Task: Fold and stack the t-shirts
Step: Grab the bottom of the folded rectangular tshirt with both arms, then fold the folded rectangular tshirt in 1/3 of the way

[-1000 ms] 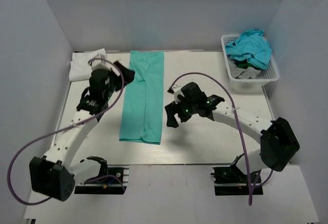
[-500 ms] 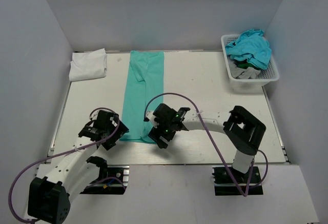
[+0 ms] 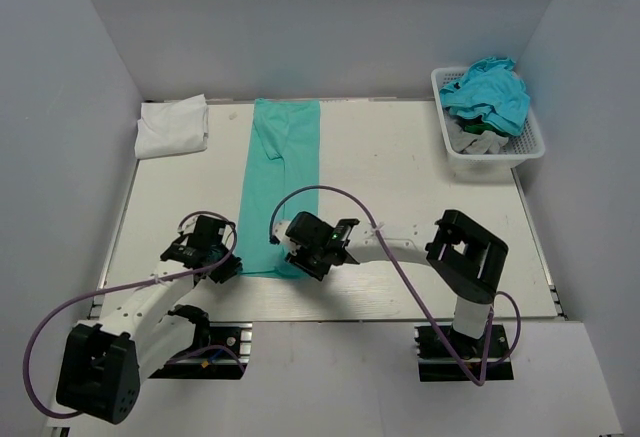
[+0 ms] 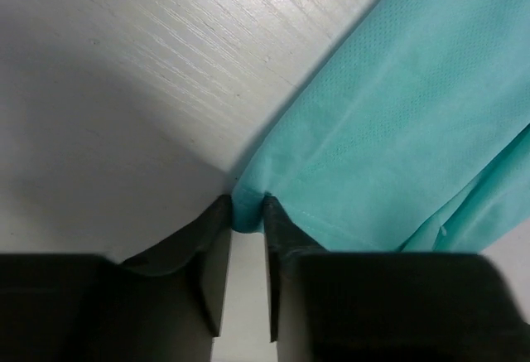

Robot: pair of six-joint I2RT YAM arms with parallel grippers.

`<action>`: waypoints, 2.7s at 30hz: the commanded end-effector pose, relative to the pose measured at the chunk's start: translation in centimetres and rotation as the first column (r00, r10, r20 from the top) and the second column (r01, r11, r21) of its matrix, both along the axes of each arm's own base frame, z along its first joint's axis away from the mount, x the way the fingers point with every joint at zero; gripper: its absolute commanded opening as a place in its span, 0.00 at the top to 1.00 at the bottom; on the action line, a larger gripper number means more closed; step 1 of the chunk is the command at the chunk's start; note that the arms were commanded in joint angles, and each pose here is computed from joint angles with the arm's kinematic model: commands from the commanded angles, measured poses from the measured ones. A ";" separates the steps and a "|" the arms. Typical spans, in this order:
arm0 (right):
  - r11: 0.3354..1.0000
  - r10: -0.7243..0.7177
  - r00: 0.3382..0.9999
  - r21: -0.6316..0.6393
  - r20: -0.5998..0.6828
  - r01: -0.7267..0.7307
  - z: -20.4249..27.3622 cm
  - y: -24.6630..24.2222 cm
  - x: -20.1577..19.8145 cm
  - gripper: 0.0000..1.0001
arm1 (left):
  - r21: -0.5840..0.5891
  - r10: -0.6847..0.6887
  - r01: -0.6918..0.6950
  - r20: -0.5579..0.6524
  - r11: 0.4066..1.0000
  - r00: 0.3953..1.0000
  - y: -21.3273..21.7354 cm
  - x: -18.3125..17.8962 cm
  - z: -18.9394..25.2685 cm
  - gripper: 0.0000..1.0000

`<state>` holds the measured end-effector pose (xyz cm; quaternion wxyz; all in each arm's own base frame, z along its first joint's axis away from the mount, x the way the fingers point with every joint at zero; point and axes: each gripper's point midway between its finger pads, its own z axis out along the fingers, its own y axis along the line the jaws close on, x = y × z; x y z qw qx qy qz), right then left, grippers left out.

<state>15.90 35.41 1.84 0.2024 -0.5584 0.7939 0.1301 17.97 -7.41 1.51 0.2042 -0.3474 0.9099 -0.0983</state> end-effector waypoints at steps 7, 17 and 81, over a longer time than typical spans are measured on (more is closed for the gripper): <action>0.999 -0.031 0.999 -0.028 0.044 0.032 -0.7 0.1 0.6 1.00 | -0.025 -0.021 0.022 0.030 0.999 0.999 -0.4 0.1 0.0 1.00; 0.979 -0.169 0.971 0.140 0.171 0.146 4.4 1.1 3.9 1.00 | -0.112 -0.070 0.091 0.180 0.990 0.981 -2.9 4.2 5.1 1.00; 0.765 -0.610 0.728 0.472 0.314 0.438 9.4 0.7 38.9 0.23 | 0.050 -0.060 0.044 0.390 0.998 0.919 -1.3 37.0 8.7 0.00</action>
